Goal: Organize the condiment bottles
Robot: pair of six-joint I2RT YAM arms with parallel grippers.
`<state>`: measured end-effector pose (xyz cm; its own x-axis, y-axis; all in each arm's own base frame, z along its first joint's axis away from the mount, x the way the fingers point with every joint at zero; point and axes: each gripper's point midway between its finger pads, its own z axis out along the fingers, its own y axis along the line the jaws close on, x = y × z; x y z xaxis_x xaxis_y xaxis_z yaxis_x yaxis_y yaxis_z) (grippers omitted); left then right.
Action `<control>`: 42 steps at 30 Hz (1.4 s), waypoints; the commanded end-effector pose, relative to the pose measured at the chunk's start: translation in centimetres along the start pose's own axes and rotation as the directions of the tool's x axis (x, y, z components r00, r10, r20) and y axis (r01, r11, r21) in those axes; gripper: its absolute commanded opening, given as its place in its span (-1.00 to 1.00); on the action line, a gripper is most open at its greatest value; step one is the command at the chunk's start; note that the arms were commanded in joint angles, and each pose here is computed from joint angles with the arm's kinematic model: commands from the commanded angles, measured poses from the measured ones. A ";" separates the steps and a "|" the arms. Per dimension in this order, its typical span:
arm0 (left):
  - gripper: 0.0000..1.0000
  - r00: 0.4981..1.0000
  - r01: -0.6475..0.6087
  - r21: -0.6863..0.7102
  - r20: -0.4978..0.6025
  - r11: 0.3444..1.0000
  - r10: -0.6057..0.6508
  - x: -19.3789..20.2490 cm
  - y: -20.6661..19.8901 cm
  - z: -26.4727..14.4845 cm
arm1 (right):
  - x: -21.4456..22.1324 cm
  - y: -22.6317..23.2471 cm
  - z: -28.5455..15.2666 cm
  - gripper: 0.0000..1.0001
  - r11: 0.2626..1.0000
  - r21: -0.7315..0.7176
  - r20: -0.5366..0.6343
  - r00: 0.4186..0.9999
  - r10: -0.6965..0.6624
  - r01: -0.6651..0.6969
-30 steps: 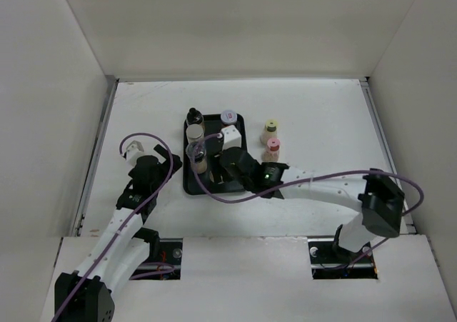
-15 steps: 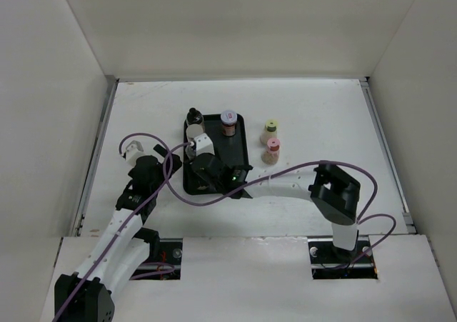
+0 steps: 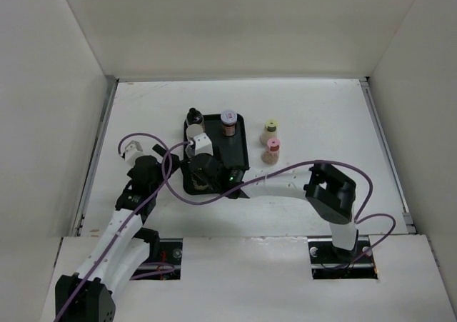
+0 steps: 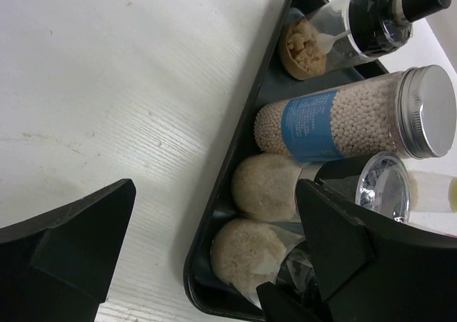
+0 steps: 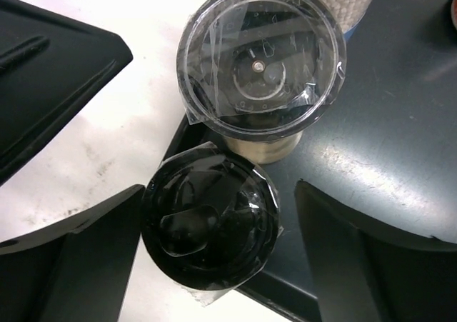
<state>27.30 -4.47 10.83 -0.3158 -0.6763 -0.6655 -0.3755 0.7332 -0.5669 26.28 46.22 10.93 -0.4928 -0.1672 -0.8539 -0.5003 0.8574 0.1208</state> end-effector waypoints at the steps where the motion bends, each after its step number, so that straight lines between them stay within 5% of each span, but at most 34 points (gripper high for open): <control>1: 1.00 0.999 0.005 0.035 0.038 0.999 -0.006 -1.2 -0.9 -0.2 | -4.6 2.0 -2.2 0.90 0.993 -0.084 0.096 0.991 0.091 -0.083; 10: 1.00 0.997 0.041 0.061 0.059 0.997 -0.045 -2.5 -2.2 -0.9 | -7.9 -1.3 -9.5 1.00 0.985 -0.117 0.186 0.972 0.147 -0.127; 15: 1.00 0.997 0.041 0.039 0.068 0.998 -0.044 -2.7 -1.5 -0.6 | -7.6 -9.3 -11.0 1.00 0.984 0.003 0.235 0.957 0.172 -0.178; 18: 1.00 0.996 0.046 0.020 0.077 0.999 -0.048 -2.9 -0.9 -0.3 | -7.4 -15.6 -11.4 -0.08 0.970 0.112 0.260 0.949 0.179 -0.214; 20: 1.00 0.995 0.053 0.012 0.080 0.999 -0.054 -2.7 -0.6 -0.1 | -7.1 -19.3 -11.5 -0.31 0.953 0.204 0.263 0.950 0.166 -0.223; 22: 1.00 0.995 0.055 0.009 0.084 0.998 -0.056 -2.5 -0.4 0.1 | -6.4 -22.7 -11.3 -0.16 0.928 0.304 0.245 0.959 0.144 -0.217; 25: 1.00 0.994 0.056 0.000 0.092 0.998 -0.055 -2.3 0.1 0.5 | -5.4 -25.5 -10.4 0.56 0.899 0.395 0.209 0.972 0.110 -0.187; 27: 1.00 0.992 0.054 0.016 0.111 0.998 -0.055 -2.8 -0.2 0.6 | -4.5 -26.9 -8.8 0.73 0.885 0.438 0.152 0.984 0.096 -0.154; 37: 1.00 0.991 0.052 0.069 0.118 0.996 -0.060 -2.5 -1.4 1.6 | -3.0 -27.7 -6.1 0.60 0.882 0.451 0.085 0.990 0.113 -0.139; 42: 1.00 0.993 0.020 0.074 0.114 0.997 -0.029 -2.0 -1.2 1.5 | -3.5 -28.1 -5.9 0.03 0.873 0.465 0.089 0.989 0.119 -0.147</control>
<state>29.10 -3.59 10.92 -0.2354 -0.6963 -0.6780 -0.3675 0.7096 -0.6012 36.49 19.15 10.92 -0.5332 -0.0595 -0.8439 -0.0468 0.9981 -0.0407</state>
